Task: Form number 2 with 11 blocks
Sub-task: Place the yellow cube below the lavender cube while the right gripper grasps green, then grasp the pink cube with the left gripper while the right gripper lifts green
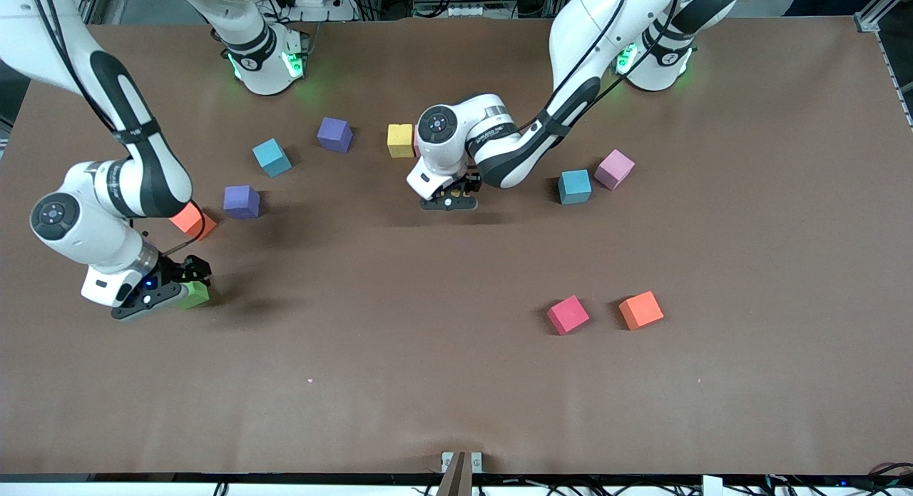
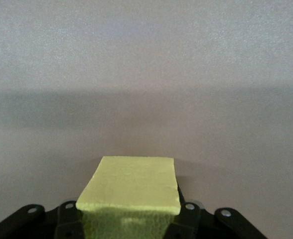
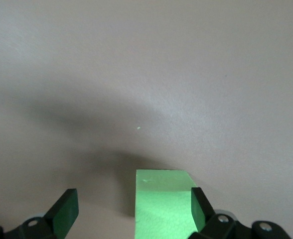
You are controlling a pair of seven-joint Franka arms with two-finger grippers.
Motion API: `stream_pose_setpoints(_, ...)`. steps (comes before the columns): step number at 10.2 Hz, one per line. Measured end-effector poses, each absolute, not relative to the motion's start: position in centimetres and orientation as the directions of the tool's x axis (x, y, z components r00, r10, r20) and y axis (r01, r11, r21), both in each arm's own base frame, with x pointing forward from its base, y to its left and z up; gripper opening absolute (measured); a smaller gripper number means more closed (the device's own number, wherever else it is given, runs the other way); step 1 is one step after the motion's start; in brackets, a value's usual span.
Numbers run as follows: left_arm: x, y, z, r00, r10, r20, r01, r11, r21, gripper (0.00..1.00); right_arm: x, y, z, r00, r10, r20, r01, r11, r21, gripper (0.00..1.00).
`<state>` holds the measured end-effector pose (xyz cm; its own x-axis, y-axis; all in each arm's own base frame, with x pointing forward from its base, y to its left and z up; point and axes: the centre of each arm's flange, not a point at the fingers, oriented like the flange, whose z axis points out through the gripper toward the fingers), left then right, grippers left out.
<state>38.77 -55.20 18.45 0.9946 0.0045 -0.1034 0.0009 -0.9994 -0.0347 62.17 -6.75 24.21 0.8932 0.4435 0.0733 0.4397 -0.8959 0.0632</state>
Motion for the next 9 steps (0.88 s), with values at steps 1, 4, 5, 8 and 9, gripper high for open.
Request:
stream_pose_setpoints(1,38.8,-55.2,18.4,0.995,0.005,-0.103,0.001,-0.999,-0.035,0.56,62.0,-7.4,23.2,0.896,0.439,0.063,0.435,-0.898,0.062,1.0)
stream_pose_setpoints(4,39.2,-55.2,18.7,0.995,0.015,-0.098,0.012,-0.999,-0.031,0.78,61.6,-9.1,21.6,0.909,0.415,0.04,0.413,-0.909,0.056,1.0)
stream_pose_setpoints(5,39.9,-55.1,19.1,0.996,0.031,-0.089,0.029,-0.999,-0.025,0.91,61.5,-9.1,21.2,0.909,0.415,0.036,0.413,-0.909,0.052,1.0)
stream_pose_setpoints(8,43.7,-53.5,23.2,0.992,0.118,-0.036,0.118,-0.993,0.004,1.0,61.3,-9.0,20.5,0.909,0.416,0.027,0.415,-0.909,0.044,1.0)
stream_pose_setpoints(9,45.4,-52.2,25.1,0.989,0.15,-0.015,0.15,-0.989,0.006,1.0,61.3,-9.0,20.5,0.907,0.42,0.026,0.419,-0.907,0.044,1.0)
